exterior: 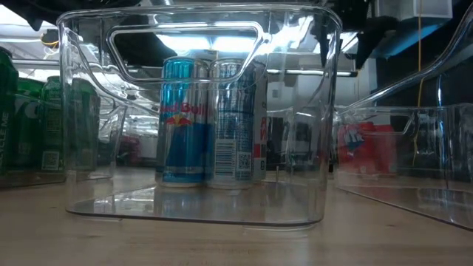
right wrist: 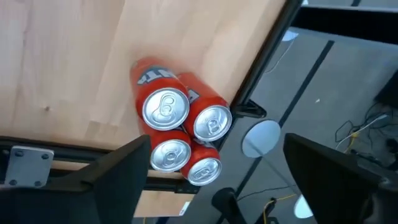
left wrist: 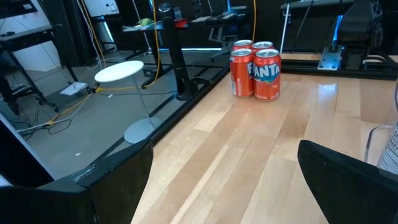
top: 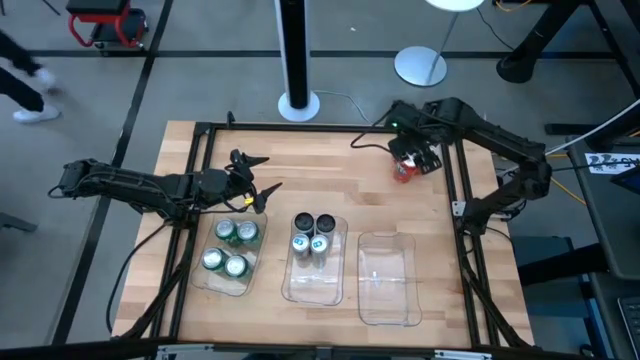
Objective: Sort soda cans
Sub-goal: Put the bottom left orange soda can into the right transparent bin
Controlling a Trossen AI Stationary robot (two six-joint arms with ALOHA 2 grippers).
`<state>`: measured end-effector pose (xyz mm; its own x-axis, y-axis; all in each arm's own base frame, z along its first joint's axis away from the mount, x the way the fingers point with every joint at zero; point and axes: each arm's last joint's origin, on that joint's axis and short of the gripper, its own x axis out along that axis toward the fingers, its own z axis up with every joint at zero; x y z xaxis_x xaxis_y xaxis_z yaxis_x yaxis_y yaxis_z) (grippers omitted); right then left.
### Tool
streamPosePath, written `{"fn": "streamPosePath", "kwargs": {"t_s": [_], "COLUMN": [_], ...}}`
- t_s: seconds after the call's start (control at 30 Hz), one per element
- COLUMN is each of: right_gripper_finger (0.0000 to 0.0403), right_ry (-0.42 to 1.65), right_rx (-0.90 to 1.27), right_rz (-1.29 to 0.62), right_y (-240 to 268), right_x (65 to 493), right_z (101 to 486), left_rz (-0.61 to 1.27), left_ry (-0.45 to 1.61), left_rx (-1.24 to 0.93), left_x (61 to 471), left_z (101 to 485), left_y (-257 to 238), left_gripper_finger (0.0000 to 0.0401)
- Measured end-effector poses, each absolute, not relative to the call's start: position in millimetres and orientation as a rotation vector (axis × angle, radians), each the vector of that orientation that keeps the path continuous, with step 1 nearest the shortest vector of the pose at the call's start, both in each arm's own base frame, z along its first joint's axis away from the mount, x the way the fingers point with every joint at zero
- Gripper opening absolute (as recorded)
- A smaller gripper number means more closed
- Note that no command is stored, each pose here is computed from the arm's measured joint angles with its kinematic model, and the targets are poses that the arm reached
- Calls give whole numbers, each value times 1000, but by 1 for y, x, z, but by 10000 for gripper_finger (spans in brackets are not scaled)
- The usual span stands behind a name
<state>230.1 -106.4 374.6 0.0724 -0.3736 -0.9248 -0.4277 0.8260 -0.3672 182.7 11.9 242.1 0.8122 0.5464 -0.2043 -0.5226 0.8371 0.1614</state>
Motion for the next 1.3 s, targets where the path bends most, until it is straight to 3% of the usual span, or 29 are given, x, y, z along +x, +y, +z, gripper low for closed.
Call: {"fn": "streamPosePath", "kwargs": {"t_s": [0.1,0.47,1.3], "right_gripper_finger": [395,384,383], "right_ry": [1579,1745,1653], "right_rx": [-643,-377,-346], "right_rz": [64,58,64], "right_y": [-112,-139,-148], "right_x": [232,214,214], "right_z": [362,291,232], "left_rz": [572,571,572], "left_ry": [248,249,249], "left_rx": [99,100,100], "left_x": [183,183,183], "left_z": [242,242,242], "left_y": [12,12,12], "left_gripper_finger": [388,388,388]}}
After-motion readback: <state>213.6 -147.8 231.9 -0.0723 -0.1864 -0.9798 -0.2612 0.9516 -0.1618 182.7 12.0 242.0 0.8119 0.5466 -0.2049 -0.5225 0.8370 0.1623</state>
